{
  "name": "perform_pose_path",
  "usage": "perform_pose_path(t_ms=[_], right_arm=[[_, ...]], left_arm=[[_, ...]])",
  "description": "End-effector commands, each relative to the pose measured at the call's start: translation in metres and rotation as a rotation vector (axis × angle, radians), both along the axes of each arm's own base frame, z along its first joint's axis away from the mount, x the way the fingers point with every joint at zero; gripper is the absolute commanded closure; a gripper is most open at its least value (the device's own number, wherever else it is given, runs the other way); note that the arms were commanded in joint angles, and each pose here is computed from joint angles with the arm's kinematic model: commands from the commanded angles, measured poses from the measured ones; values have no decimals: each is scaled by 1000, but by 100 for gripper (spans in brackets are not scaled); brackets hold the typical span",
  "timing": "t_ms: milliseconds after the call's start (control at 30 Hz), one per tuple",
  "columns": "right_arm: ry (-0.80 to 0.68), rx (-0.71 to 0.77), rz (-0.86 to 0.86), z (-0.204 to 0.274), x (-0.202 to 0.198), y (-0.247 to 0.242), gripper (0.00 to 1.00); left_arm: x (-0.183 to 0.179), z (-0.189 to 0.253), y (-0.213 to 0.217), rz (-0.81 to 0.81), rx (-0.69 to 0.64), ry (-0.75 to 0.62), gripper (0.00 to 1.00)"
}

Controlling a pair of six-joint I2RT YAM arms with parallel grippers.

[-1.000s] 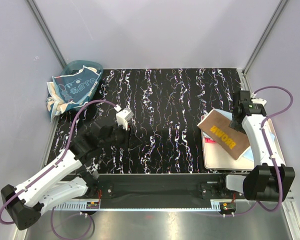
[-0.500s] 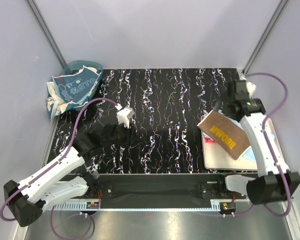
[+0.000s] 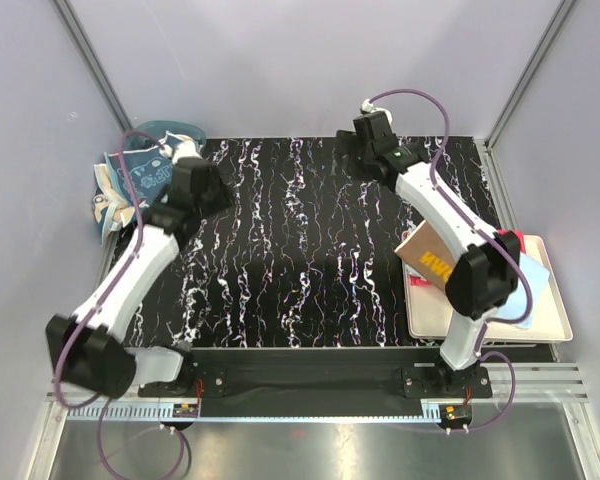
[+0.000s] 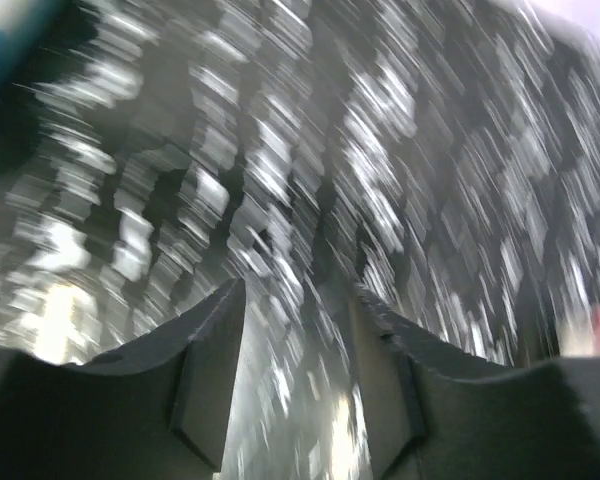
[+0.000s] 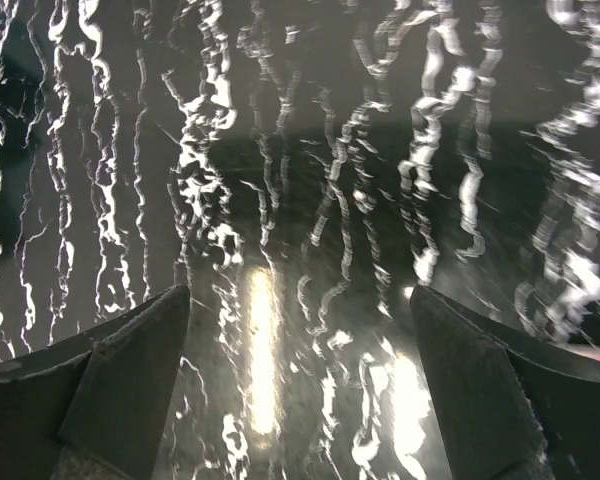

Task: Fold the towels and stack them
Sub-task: Grab crumpled towel

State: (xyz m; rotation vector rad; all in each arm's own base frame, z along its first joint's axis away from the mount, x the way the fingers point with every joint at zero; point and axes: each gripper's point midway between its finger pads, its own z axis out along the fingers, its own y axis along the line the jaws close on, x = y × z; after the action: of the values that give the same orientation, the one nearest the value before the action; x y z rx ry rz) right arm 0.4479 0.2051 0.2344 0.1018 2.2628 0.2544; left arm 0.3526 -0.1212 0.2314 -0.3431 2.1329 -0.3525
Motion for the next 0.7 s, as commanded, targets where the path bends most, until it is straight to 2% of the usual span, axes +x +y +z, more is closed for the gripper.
perform_pose_path(t_ms=[0,100,133,167,233,267,433,667], right_arm=[[-51,68,122,8,16,38,2],[-28,100,181,-11,15,56,2],[-23,103,190,-16,15,59,2],[-18,106,199,-24,15,62,2],[-12,118,219,-33,15,69,2],[-2,115,223,-39,14,69,2],[3,98,236,-49,14,68,2],[-16,123,263,-35,12,74,2]], left_arm=[[58,34,81,376,13,-109,47],[87,12,125,525,25,-64,44],[96,16,134,550,17,-73,44],[106,-4,141,575,20,-26,43],[114,-8,162,640,35,-8,43],[122,-25,167,654,50,28,43],[137,-57,200,726,92,111,43],[144,-89,220,749,114,175,43]])
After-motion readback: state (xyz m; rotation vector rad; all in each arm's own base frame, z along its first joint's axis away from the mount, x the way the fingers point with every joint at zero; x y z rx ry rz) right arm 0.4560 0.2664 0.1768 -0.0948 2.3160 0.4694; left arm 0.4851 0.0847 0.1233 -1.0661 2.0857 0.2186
